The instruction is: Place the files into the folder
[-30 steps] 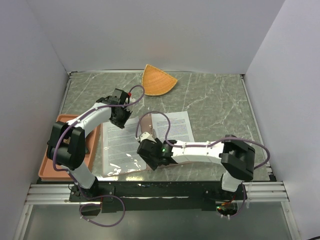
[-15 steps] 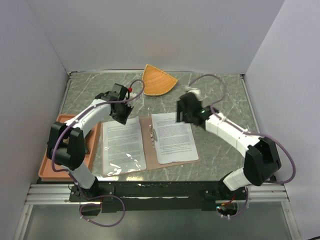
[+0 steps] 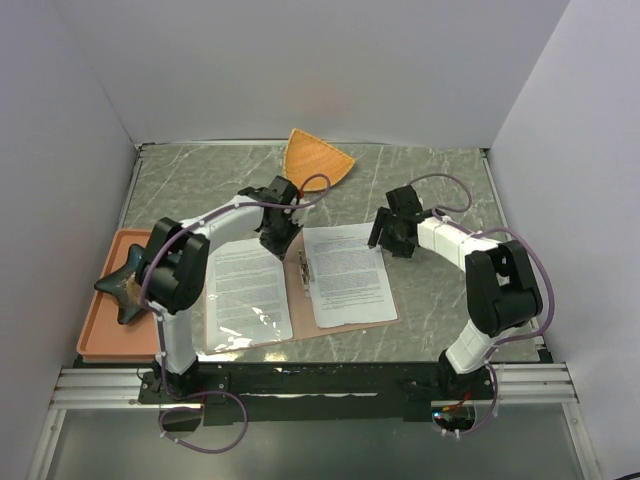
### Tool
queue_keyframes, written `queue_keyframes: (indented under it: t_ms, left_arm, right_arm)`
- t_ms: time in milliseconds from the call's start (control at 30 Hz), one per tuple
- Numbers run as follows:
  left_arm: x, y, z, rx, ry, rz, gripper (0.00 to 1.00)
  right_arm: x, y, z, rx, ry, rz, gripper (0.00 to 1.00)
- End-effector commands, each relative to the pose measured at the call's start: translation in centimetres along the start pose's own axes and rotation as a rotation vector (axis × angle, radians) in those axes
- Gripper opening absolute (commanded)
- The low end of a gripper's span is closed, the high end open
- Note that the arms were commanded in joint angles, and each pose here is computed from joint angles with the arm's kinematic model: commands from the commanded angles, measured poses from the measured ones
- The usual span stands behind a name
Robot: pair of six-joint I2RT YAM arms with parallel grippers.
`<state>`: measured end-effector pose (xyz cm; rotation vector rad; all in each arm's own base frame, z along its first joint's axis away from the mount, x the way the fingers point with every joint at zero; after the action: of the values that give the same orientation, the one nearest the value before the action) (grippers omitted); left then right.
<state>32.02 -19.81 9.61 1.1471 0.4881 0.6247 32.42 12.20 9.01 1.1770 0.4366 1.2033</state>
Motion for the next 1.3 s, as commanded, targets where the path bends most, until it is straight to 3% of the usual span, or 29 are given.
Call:
queue_keyframes:
  t_ms: [0,233,567,900,1267]
  left_arm:
    - [-0.7,-0.3,1.8,-0.032,0.011,-0.015,0.06]
    - [-2.7,-2.4,1.7,-0.002,-0.013,-0.036,0.06]
    - [-5.2,-4.4,0.8,0.042,-0.041,-0.084,0.06]
    - [-6.3,-3.8,2.0,0.025,-0.106,-0.096,0.07]
    - [-6.0,-1.0,3.9,-0.021,-0.128,-0.063,0.06]
  right_arm:
    - [0.7,0.1,-0.1,0.002,-0.073,0.087,0.74]
    - [-0.9,0.5,-1.6,-0.019,-0.130,0.105,0.74]
    - [-3.8,-0.1,-5.9,0.051,-0.209,0.101,0.72]
    - [-7.0,1.2,-9.7,0.065,-0.295,0.059,0.70]
    - [-5.8,5.0,-7.1,-0.045,-0.263,0.105,0.74]
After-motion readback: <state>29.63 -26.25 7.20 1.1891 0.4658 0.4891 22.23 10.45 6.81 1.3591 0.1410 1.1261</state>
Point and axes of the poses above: each gripper's point midway between its finger pads, its own y axis back along the fingers, its own x axis along the line the jaws close on, z = x × y, the point moved 5 cm from there along y, back along the fingers, and after that the axes turned 9 degrees about -y, right-handed, at the moved point
